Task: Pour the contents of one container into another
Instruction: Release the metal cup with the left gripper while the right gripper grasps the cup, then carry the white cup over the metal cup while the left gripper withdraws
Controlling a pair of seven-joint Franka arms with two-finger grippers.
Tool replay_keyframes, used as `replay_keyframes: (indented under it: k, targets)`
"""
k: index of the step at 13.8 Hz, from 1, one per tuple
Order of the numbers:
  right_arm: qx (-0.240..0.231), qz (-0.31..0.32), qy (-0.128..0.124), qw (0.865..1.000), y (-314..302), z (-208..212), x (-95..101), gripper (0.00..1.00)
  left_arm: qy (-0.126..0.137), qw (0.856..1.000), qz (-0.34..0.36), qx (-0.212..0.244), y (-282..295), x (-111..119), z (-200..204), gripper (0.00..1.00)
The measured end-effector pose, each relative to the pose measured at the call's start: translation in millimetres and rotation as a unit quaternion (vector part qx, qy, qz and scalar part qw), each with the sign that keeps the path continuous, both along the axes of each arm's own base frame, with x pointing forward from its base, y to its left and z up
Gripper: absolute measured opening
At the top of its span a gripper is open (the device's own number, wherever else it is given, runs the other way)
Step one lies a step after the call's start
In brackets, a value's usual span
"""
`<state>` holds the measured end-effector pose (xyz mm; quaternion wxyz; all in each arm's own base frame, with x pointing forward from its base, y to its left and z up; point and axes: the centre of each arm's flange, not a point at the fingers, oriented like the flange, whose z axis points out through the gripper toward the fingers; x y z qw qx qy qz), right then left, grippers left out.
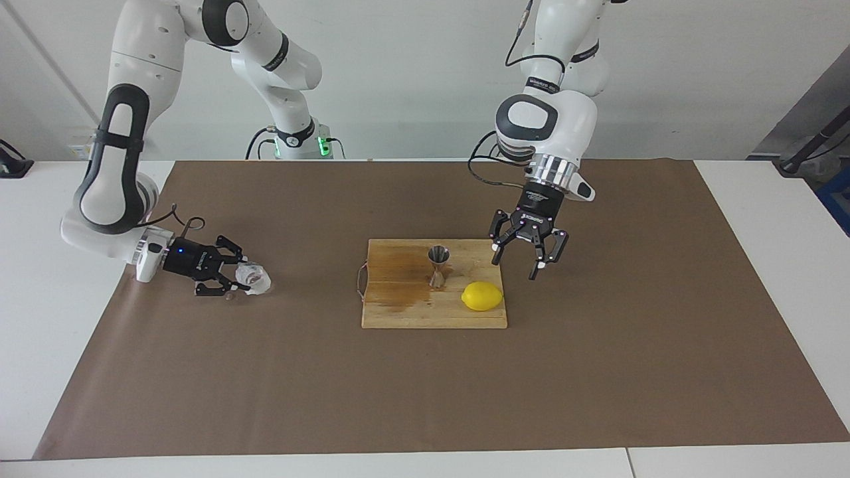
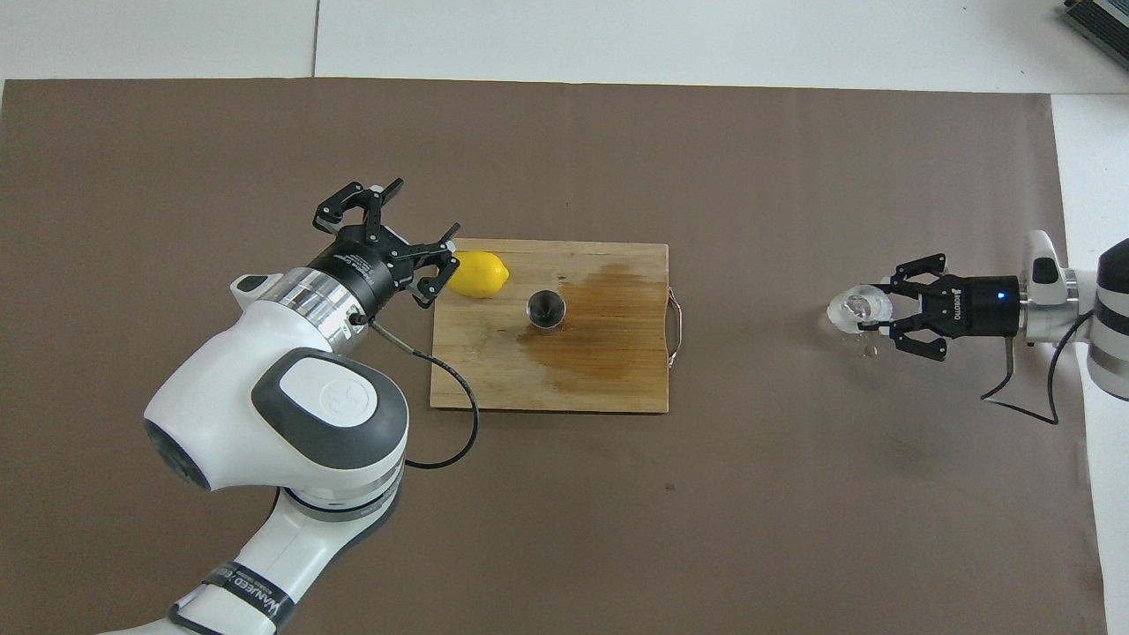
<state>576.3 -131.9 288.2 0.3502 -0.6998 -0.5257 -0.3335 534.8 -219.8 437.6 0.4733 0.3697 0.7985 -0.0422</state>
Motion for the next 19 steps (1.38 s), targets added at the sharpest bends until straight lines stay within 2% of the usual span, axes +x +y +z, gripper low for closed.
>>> replay_keyframes:
  k: [3,5,14,17,19]
  targets:
    - [-0.014,-0.018,0.016,1.0,40.0,55.2,12.8,0.49,-0.029,0.998,-0.02,0.058,24.7,8.6,-2.0,0.78]
    - [-0.021,-0.027,0.027,0.999,65.5,75.9,17.9,0.49,-0.046,0.994,-0.039,0.096,35.0,10.9,-4.7,0.78]
    - [-0.049,-0.083,0.054,0.994,180.7,107.2,37.7,0.49,-0.098,0.961,-0.102,0.236,82.9,21.0,-13.0,0.75]
    - [-0.059,-0.089,0.044,0.993,226.1,121.2,36.6,0.49,-0.111,0.946,-0.118,0.282,93.7,20.8,-15.1,0.74]
    - [-0.063,-0.084,0.047,0.993,253.4,121.4,33.1,0.49,-0.115,0.932,-0.126,0.319,99.6,17.8,-17.8,0.74]
